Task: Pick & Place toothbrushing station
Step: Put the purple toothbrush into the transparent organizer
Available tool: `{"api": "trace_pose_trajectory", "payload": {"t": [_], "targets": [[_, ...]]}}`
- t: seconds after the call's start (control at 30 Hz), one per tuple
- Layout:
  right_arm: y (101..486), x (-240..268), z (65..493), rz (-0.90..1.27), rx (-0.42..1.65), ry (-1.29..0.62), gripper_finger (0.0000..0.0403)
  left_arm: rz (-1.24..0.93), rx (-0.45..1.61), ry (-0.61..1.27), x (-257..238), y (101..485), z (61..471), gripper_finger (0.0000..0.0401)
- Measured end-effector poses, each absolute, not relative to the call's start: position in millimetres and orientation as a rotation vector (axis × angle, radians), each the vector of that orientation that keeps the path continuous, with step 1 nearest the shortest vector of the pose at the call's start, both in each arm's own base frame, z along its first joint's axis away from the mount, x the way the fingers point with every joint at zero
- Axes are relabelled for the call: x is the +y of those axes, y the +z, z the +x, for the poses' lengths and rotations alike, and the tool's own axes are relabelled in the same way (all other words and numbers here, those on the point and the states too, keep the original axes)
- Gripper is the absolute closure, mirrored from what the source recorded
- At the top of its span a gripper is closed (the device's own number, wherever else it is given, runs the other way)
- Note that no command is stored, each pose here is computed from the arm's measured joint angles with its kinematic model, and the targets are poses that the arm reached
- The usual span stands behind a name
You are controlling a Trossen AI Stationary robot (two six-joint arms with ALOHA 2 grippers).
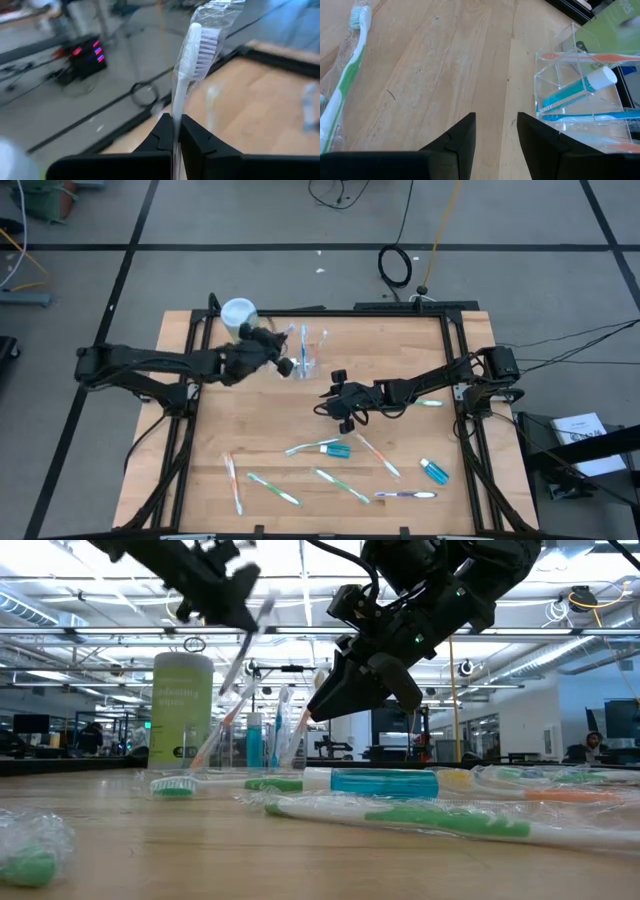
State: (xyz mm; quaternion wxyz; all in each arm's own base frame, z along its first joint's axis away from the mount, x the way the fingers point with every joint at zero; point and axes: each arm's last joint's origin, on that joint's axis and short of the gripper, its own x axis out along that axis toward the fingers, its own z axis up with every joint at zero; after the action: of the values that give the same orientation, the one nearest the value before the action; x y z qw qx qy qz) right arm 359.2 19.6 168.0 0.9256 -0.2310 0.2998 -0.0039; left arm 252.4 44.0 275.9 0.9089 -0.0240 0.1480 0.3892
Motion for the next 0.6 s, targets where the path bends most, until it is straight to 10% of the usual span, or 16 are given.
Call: {"api": "trace_pose_trajectory", "payload": {"t": [0.2, 0.6], "targets": [[168.0, 19.6, 359.2, -0.474, 0.615, -0.008, 0.0268, -0.042, 0.221, 0.777, 41.5, 288.9, 227.3, 0.0393], [168.8, 18.6, 359.8, -0.472, 0.605, -0.012, 0.0268, -0.158, -0.007, 0.775, 43.7, 181.5, 183.2, 0.0394]]}}
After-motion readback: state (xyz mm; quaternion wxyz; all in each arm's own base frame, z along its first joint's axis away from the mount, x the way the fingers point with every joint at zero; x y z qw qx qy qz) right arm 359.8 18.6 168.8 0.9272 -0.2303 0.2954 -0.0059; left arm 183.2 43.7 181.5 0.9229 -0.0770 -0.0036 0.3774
